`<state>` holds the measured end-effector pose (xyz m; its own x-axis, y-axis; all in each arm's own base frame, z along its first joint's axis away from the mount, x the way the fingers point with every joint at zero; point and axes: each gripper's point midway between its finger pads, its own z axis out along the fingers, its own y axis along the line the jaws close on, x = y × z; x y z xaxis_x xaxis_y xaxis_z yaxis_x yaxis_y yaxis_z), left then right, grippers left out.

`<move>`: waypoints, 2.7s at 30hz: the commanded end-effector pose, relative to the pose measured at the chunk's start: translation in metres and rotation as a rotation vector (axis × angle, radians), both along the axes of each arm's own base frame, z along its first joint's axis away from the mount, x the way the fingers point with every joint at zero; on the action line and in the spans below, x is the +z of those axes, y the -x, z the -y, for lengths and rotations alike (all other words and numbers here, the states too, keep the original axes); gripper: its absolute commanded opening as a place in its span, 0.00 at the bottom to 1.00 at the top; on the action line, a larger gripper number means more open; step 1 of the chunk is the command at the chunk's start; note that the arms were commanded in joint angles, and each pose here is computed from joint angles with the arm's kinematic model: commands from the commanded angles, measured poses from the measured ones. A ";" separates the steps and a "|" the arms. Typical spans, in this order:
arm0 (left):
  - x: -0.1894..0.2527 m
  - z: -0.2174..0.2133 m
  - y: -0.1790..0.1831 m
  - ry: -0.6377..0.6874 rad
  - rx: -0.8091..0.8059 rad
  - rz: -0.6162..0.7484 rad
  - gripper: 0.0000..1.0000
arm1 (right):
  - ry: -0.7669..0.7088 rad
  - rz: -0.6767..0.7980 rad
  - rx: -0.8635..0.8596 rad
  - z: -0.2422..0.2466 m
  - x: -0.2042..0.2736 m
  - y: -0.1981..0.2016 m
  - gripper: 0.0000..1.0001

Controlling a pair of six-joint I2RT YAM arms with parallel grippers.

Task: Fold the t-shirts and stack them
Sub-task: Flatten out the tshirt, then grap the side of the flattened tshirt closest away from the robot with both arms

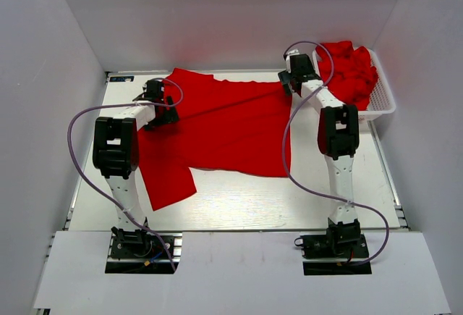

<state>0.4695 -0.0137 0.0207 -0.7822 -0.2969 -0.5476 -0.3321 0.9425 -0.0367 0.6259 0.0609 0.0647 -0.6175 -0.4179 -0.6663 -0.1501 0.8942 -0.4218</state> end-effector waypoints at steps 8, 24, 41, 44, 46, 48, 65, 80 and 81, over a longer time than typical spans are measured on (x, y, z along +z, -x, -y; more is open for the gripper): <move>0.008 0.020 0.005 0.093 -0.089 -0.025 1.00 | -0.262 -0.011 0.369 -0.095 0.081 0.038 0.90; 0.062 0.036 -0.052 0.163 -0.162 0.144 1.00 | -0.759 -0.199 0.113 -0.146 0.063 0.122 0.90; 0.001 0.036 -0.137 0.132 -0.162 0.147 1.00 | -0.713 -0.440 -0.219 -0.102 -0.047 0.150 0.90; -0.009 0.037 -0.149 0.143 -0.148 0.155 1.00 | -0.714 -0.449 -0.308 -0.076 -0.056 0.146 0.90; -0.008 0.042 -0.157 0.173 -0.139 0.168 1.00 | -0.724 -0.444 -0.342 -0.063 -0.061 0.140 0.90; -0.010 0.051 -0.160 0.223 -0.153 0.178 1.00 | -0.725 -0.440 -0.348 -0.059 -0.062 0.136 0.90; 0.104 0.084 -0.164 0.315 -0.261 0.394 1.00 | -0.641 -0.239 -0.077 -0.050 0.038 0.085 0.90; 0.050 0.029 0.147 0.230 0.086 -0.121 1.00 | -0.668 -0.207 -0.154 -0.068 0.045 0.212 0.90; 0.045 0.029 0.165 0.239 0.117 -0.154 1.00 | -0.698 -0.211 -0.167 -0.069 0.040 0.218 0.90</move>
